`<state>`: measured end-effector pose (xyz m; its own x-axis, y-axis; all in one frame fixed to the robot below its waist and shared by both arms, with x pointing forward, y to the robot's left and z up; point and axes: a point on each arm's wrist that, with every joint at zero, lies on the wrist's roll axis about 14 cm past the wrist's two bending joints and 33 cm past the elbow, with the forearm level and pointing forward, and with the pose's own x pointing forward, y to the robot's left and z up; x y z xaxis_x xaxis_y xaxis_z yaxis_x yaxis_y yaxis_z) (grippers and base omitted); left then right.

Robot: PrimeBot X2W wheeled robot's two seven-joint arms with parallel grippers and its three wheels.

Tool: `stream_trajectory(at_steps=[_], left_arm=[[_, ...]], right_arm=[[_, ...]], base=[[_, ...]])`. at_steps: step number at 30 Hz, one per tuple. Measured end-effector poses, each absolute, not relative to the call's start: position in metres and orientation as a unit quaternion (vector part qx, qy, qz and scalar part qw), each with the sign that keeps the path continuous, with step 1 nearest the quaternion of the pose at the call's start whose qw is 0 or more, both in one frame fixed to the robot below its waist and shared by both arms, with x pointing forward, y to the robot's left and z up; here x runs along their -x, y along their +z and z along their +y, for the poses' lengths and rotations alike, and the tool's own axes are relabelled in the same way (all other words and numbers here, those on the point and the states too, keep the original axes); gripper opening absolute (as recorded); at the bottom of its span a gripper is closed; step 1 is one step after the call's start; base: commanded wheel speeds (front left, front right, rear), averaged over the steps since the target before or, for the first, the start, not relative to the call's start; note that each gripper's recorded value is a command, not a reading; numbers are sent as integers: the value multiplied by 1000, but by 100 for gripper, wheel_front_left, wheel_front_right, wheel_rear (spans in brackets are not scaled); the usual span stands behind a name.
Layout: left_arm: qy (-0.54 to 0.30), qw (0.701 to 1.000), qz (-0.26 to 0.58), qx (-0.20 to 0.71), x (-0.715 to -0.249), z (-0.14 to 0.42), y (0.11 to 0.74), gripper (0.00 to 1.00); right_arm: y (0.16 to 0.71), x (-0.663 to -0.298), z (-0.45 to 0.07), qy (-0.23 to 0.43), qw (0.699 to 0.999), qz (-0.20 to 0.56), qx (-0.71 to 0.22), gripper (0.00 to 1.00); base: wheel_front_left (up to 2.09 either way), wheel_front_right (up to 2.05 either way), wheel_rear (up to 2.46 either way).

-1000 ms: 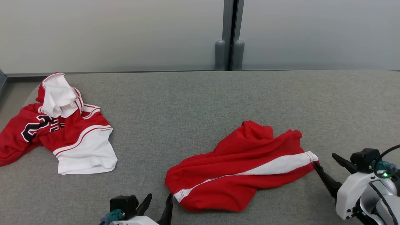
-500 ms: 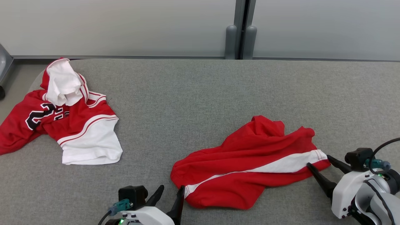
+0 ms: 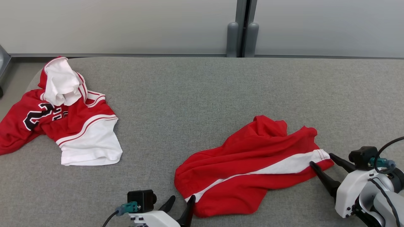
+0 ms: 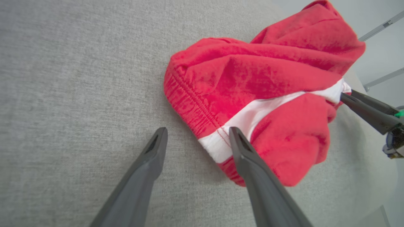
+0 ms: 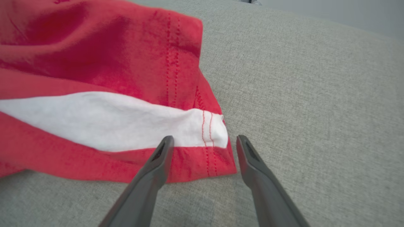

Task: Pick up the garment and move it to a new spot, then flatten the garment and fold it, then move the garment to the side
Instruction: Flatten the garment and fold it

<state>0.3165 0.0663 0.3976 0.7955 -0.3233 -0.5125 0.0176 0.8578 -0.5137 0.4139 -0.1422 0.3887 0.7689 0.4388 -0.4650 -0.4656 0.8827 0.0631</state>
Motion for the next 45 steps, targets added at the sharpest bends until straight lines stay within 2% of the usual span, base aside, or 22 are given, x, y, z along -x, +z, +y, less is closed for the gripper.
stream_trajectory(at_steps=[10,19,20,21,22,23,25,33,45], left_arm=[[-110,895,305,305,-315,56,409,100],[-112,878,344,313,-303,48,393,100],[-114,877,346,313,-303,47,392,97],[-117,876,347,313,-303,46,392,89],[-121,876,347,314,-303,44,392,27],[-125,876,345,314,-303,42,393,0],[-129,876,344,314,-303,41,394,0],[-155,885,306,315,-309,38,415,0],[-219,895,184,343,-316,42,506,0]], right_arm=[[388,-410,-140,246,939,240,26,100],[388,-411,-137,253,937,238,26,100],[388,-411,-136,254,937,237,26,100],[389,-411,-135,255,938,235,25,100],[389,-410,-134,257,937,235,24,77],[389,-409,-134,258,937,235,23,39],[391,-409,-133,258,937,234,20,0],[414,-407,-142,251,946,205,-4,0],[480,-397,-176,208,967,113,-96,0]], base=[[0,0,0],[0,0,0],[0,0,0],[0,0,0],[0,0,0],[0,0,0],[0,0,0],[0,0,0],[0,0,0]])
